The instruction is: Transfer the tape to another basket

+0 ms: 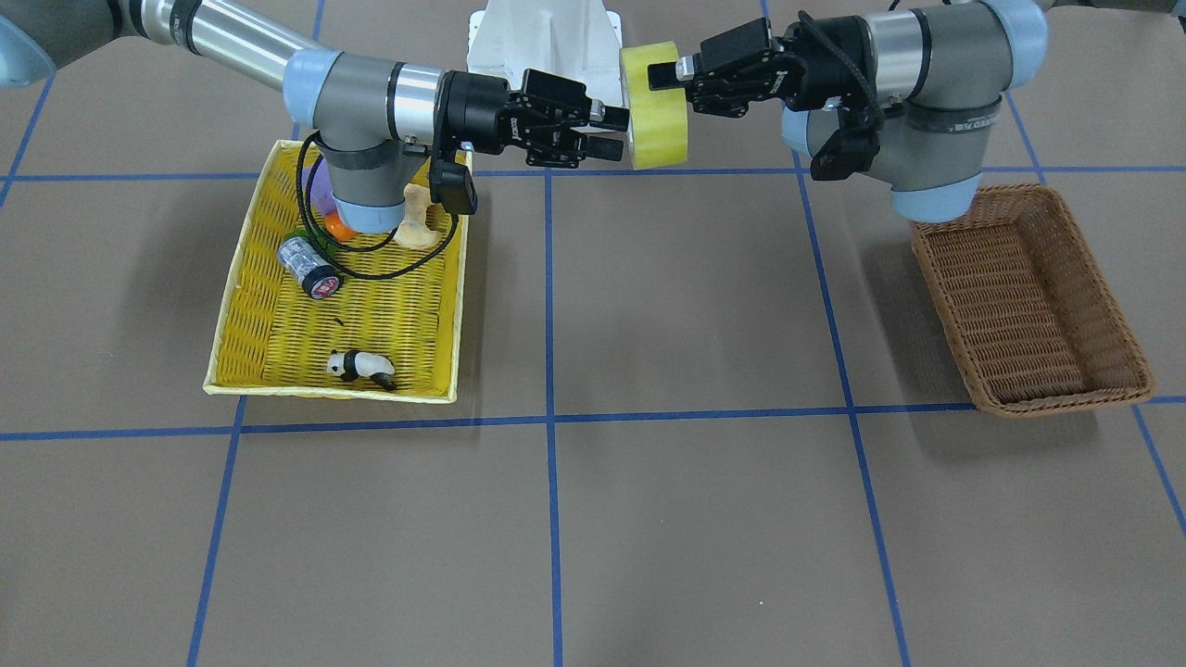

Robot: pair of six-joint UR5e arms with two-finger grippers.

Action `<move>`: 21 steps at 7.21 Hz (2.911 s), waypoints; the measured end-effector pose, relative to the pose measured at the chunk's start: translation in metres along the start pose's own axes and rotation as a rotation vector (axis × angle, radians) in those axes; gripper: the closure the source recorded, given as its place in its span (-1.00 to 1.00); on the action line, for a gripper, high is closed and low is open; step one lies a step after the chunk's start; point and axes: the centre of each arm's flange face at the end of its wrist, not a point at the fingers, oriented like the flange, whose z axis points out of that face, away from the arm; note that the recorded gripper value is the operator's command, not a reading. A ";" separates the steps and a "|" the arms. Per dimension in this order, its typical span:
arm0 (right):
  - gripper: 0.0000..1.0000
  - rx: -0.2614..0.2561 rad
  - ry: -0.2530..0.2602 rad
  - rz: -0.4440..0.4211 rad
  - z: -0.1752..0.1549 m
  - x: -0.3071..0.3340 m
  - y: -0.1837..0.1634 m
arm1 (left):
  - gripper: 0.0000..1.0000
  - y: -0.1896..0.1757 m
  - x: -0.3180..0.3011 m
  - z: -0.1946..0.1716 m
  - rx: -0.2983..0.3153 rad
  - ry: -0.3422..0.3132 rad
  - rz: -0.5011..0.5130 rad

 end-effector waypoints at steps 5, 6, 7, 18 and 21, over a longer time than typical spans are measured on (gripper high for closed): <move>-1.00 0.034 -0.011 -0.058 -0.056 0.013 -0.028 | 0.96 -0.007 0.001 -0.036 0.049 0.006 0.027; -1.00 0.056 0.006 -0.125 -0.067 0.014 -0.038 | 0.97 -0.015 0.002 -0.067 0.112 -0.002 0.050; -1.00 0.079 0.032 -0.206 -0.074 0.014 -0.048 | 0.96 -0.023 0.003 -0.105 0.186 -0.022 0.095; -0.98 0.187 0.927 -0.848 -0.204 -0.026 -0.140 | 0.98 -0.055 -0.095 -0.362 0.608 -0.914 0.635; -0.99 0.105 1.138 -0.853 -0.256 -0.057 -0.184 | 0.98 -0.060 -0.094 -0.355 0.539 -1.114 0.566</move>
